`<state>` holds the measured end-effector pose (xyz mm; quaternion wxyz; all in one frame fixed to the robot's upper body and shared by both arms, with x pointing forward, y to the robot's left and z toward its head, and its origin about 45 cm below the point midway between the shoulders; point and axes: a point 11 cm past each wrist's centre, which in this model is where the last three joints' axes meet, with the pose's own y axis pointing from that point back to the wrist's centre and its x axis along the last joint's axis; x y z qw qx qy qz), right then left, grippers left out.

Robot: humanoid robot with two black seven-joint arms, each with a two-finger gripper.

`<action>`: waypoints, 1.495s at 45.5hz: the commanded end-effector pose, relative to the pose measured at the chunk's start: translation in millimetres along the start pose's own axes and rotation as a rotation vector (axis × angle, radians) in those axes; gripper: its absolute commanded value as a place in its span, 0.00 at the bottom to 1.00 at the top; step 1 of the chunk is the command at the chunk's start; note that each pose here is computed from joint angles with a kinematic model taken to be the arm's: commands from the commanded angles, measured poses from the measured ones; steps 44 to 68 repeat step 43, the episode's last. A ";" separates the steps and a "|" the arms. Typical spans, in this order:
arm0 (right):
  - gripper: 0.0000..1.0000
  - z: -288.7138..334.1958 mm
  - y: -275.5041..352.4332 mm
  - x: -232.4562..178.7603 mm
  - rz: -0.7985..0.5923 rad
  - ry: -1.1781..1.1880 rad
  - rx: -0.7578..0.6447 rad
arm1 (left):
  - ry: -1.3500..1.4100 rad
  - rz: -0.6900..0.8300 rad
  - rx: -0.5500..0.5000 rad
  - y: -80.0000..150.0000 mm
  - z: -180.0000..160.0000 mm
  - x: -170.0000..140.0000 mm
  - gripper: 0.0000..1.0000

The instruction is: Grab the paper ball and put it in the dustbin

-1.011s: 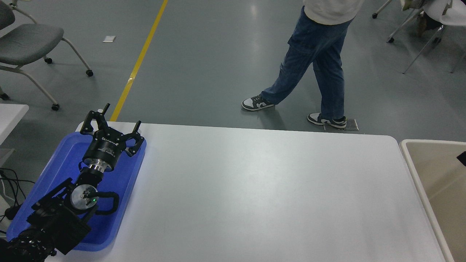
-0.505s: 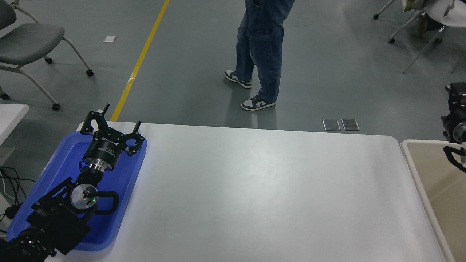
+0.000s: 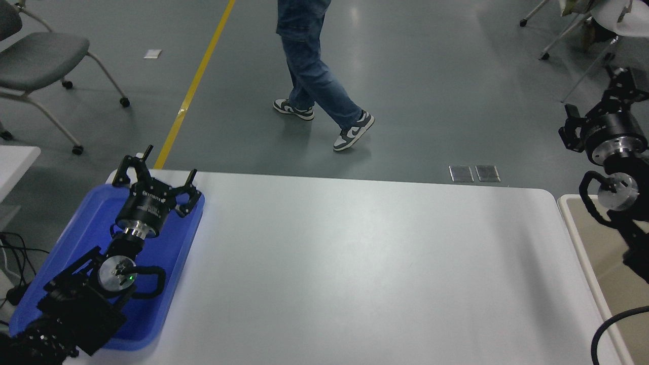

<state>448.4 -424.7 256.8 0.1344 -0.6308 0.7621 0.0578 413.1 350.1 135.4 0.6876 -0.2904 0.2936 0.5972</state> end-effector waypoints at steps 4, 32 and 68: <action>1.00 30.6 33.5 -8.3 -0.013 -0.084 0.053 | 0.001 0.000 -0.001 0.0 0.1 0.0 1.00; 1.00 99.3 71.9 -0.6 -0.037 0.012 -0.135 | 0.001 0.000 -0.001 0.0 0.1 0.0 1.00; 1.00 97.4 69.3 -4.2 -0.017 -0.029 -0.117 | 0.001 0.000 -0.001 0.0 0.1 0.0 1.00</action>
